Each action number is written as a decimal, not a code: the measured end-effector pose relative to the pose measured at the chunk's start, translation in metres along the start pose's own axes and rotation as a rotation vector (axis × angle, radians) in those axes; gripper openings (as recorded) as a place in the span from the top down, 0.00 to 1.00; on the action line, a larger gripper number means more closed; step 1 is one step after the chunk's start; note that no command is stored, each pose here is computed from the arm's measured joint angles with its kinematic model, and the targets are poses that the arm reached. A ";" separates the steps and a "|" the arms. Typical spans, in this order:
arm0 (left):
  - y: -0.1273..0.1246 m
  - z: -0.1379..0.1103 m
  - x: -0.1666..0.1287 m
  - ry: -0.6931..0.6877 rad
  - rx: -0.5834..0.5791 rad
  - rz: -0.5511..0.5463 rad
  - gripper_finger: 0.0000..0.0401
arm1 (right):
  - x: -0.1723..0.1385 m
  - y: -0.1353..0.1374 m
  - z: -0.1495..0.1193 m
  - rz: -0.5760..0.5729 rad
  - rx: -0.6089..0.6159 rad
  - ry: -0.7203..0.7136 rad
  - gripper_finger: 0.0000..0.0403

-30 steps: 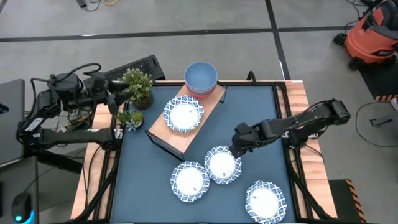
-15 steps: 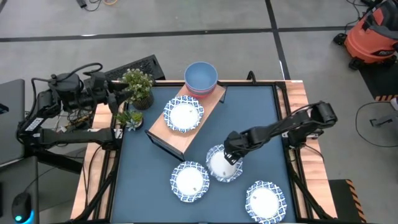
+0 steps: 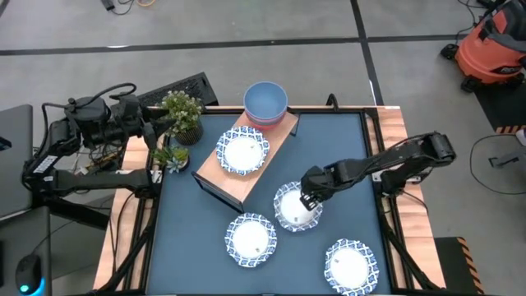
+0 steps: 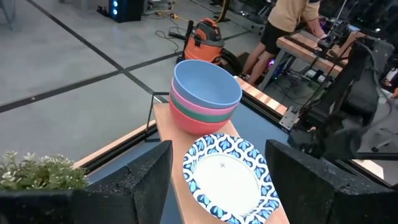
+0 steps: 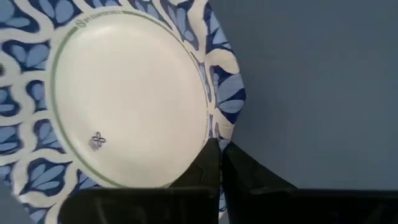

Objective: Place and stack bowls onto a shelf
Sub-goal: Stack the white bowl on top of the other white bowl on the shelf

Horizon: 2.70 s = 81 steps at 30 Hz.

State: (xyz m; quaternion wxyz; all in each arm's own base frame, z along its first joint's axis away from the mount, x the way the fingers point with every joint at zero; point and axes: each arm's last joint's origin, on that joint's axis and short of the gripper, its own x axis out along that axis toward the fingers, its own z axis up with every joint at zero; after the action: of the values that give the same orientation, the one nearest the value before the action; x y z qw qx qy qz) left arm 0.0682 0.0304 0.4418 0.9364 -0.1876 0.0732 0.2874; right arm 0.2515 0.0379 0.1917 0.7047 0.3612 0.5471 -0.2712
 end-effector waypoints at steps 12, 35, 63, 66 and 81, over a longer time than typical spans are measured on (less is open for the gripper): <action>0.001 -0.004 0.000 0.048 0.034 -0.014 0.39 | -0.097 -0.011 -0.005 0.234 0.173 -0.126 0.94; 0.001 -0.007 0.000 0.092 0.031 -0.038 0.39 | -0.184 0.080 0.115 0.353 0.084 -0.577 0.94; 0.001 -0.007 0.000 0.093 0.040 -0.042 0.39 | -0.108 0.071 0.185 0.229 0.130 -0.423 0.78; 0.001 -0.007 0.000 0.092 0.049 -0.042 0.39 | -0.110 0.071 0.187 0.245 0.127 -0.442 0.74; 0.001 -0.007 0.000 0.092 0.090 -0.046 0.39 | -0.154 0.064 0.187 0.328 0.114 -0.501 0.52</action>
State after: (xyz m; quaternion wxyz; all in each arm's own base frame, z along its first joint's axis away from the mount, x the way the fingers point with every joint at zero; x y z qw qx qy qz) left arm 0.0674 0.0279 0.4350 0.9459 -0.1599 0.1247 0.2533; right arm 0.3701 -0.0769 0.3808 0.8308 0.4056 0.2743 -0.2645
